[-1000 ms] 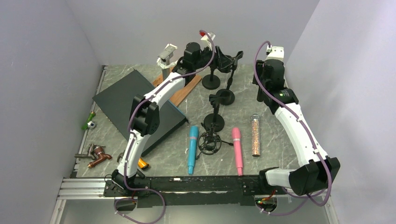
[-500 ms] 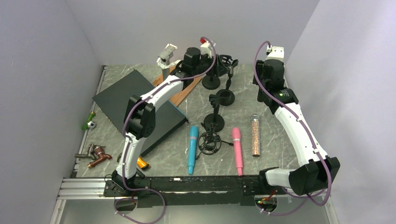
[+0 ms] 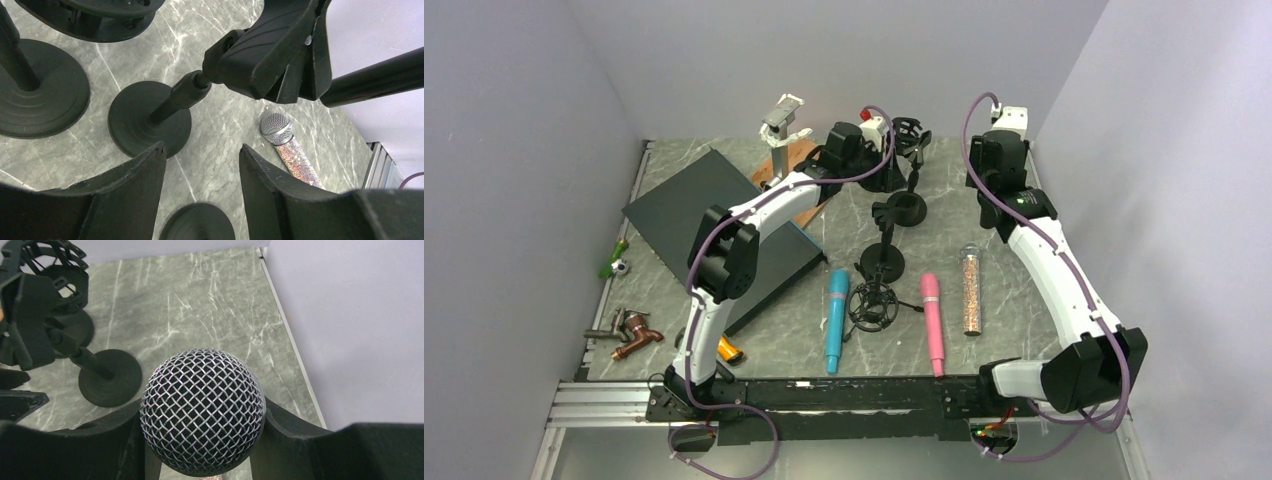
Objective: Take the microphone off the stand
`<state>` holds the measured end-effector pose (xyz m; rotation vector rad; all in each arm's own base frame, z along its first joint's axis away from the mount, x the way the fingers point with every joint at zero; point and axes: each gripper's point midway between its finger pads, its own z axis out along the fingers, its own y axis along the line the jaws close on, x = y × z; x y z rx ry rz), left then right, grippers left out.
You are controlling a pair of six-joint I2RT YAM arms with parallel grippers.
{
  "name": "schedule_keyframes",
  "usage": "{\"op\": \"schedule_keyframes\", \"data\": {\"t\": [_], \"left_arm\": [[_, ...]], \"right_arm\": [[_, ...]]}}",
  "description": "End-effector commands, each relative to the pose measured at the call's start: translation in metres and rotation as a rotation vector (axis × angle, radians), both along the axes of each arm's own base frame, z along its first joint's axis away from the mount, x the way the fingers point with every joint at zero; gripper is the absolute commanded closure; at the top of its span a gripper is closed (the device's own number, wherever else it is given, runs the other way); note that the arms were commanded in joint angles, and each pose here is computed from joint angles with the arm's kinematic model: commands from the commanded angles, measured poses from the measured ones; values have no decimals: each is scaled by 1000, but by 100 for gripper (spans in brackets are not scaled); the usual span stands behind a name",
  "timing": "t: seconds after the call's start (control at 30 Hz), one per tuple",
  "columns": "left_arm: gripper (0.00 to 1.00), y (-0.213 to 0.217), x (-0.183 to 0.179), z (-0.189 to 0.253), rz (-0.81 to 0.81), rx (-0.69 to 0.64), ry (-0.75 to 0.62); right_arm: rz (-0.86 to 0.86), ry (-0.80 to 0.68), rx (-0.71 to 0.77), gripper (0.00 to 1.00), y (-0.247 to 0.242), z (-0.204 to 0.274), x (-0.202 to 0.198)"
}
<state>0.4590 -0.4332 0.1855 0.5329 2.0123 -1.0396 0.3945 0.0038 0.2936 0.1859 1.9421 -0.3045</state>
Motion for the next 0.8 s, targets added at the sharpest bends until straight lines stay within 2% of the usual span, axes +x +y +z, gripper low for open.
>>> {"op": "schedule_keyframes", "data": {"t": [0.0,0.23,0.4,0.57,0.77], "left_arm": [[40,2,-3,49,-8,-43,-97],[35,8,-16,138,-66,-189,-223],[33,7,2,177,-79,-267,-309],[31,-8,24,180,-74,-330,-322],[31,-36,34,143,-92,-343,-298]], "right_arm": [[-46,16,-8,100,-7,-10,-2],[-33,10,-2,100,-5,-10,-1],[-23,-16,6,100,-3,0,2],[-11,-45,1,100,-3,8,0],[-4,-62,-3,100,-3,16,-1]]}}
